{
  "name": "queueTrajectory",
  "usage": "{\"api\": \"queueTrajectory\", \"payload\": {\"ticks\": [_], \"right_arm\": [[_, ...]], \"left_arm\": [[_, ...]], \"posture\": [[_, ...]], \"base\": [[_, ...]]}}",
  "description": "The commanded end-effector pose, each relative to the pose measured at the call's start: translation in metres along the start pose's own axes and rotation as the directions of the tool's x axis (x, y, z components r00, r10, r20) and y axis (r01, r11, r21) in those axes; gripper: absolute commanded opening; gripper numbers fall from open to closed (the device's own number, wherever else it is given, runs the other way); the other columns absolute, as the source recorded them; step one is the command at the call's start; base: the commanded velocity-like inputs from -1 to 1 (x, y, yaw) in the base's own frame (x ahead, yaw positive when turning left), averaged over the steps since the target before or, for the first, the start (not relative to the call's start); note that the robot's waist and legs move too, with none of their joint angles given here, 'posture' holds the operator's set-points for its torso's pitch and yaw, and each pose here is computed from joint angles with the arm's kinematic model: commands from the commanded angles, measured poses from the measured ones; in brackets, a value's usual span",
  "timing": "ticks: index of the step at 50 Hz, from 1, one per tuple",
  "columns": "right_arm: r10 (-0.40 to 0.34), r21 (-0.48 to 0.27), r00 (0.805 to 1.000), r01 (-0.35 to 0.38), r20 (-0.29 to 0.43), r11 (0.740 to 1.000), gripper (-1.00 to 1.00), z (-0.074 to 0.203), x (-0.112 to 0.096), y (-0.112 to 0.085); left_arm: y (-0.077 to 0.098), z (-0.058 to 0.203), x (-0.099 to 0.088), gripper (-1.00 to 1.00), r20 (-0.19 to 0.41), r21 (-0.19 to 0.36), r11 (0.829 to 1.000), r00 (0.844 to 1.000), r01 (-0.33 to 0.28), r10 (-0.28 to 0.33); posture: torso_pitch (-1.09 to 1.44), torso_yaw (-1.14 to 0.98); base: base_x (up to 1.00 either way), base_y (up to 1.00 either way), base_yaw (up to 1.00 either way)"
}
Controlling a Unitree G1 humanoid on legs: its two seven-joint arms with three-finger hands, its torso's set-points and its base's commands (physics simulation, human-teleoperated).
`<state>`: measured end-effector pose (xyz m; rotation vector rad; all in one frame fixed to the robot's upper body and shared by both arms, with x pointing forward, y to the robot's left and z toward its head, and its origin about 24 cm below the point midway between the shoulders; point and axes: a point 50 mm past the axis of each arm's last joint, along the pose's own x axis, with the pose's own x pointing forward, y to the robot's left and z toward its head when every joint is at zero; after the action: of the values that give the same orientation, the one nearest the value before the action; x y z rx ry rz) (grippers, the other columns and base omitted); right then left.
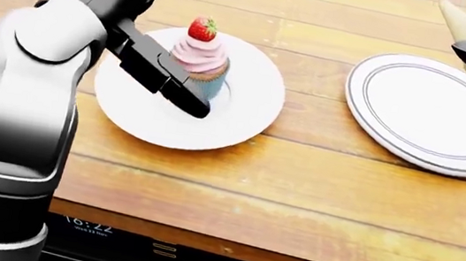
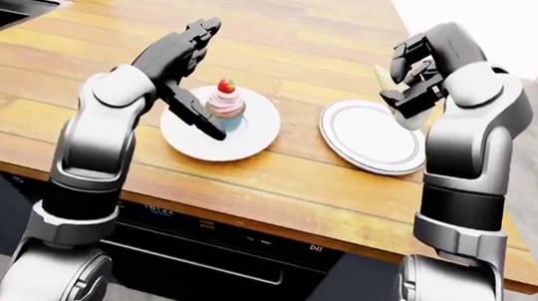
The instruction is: Move the dessert items from the plate to the tray.
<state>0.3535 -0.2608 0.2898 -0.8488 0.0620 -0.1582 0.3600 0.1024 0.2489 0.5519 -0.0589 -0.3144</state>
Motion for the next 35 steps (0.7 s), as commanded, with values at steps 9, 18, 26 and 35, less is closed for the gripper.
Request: {"api": "queueTrajectory", "payload": {"ticks": [9, 18, 26, 35], "right_arm": [[-0.079, -0.005, 0.995, 0.079, 0.055, 0.997, -1.00, 0.011, -0.007, -0.017], [-0.077, 0.000, 0.996, 0.077, 0.052, 0.997, -1.00, 0.007, -0.005, -0.013], [-0.077, 0.003, 0.996, 0.077, 0.050, 0.997, -1.00, 0.006, -0.005, -0.013], [-0.076, 0.003, 0.996, 0.076, 0.049, 0.997, -1.00, 0.005, -0.006, -0.013]], "left_arm": [[-0.001, 0.004, 0.006, 0.91, 0.056, 0.039, 0.999, 0.998, -0.024, 0.022], [-0.009, -0.006, 0.016, 0.80, 0.035, 0.056, 0.998, 0.999, -0.038, 0.036], [-0.012, -0.013, 0.026, 0.74, 0.022, 0.055, 0.997, 0.999, -0.048, 0.047], [-0.017, -0.024, 0.035, 0.65, 0.002, 0.064, 0.997, 0.999, -0.054, 0.054]], "posture": [[0.00, 0.00], [0.00, 0.00], [0.00, 0.00], [0.00, 0.00]], "base": [[0.00, 0.00, 0.00], [0.00, 0.00, 0.00], [0.00, 0.00, 0.00], [0.00, 0.00, 0.00]]}}
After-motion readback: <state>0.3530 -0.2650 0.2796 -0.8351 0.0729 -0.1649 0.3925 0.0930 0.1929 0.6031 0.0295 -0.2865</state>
